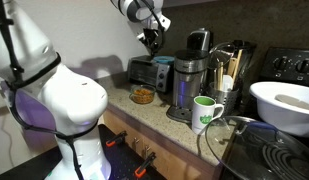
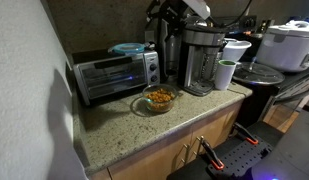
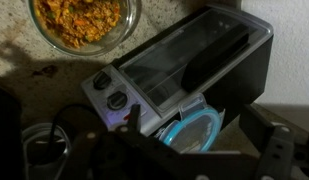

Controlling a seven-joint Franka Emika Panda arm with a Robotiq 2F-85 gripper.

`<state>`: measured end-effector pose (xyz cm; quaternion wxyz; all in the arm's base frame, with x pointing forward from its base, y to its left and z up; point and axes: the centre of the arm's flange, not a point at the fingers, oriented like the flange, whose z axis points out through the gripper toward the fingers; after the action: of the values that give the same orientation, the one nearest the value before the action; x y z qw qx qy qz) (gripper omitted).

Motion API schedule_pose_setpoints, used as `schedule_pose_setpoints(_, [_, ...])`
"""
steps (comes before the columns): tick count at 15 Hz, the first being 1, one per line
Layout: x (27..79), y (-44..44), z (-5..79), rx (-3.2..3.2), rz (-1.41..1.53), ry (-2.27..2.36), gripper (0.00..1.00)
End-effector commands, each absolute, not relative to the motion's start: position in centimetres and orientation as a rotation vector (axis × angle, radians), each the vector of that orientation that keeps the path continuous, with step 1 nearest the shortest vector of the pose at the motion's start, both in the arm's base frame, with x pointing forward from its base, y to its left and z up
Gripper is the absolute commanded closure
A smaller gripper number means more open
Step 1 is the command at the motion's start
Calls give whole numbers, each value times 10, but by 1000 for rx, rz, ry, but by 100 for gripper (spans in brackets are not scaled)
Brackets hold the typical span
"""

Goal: Remove the lid from the bowl

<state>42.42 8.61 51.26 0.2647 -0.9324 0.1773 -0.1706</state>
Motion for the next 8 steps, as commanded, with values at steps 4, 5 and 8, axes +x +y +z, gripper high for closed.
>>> schedule_pose_setpoints(4, [345, 77, 548, -2559, -477, 333, 0])
schedule_pose_setpoints(5, [338, 76, 550, -2561, -477, 322, 0])
schedule_pose_setpoints(8, [324, 71, 552, -2559, -477, 306, 0])
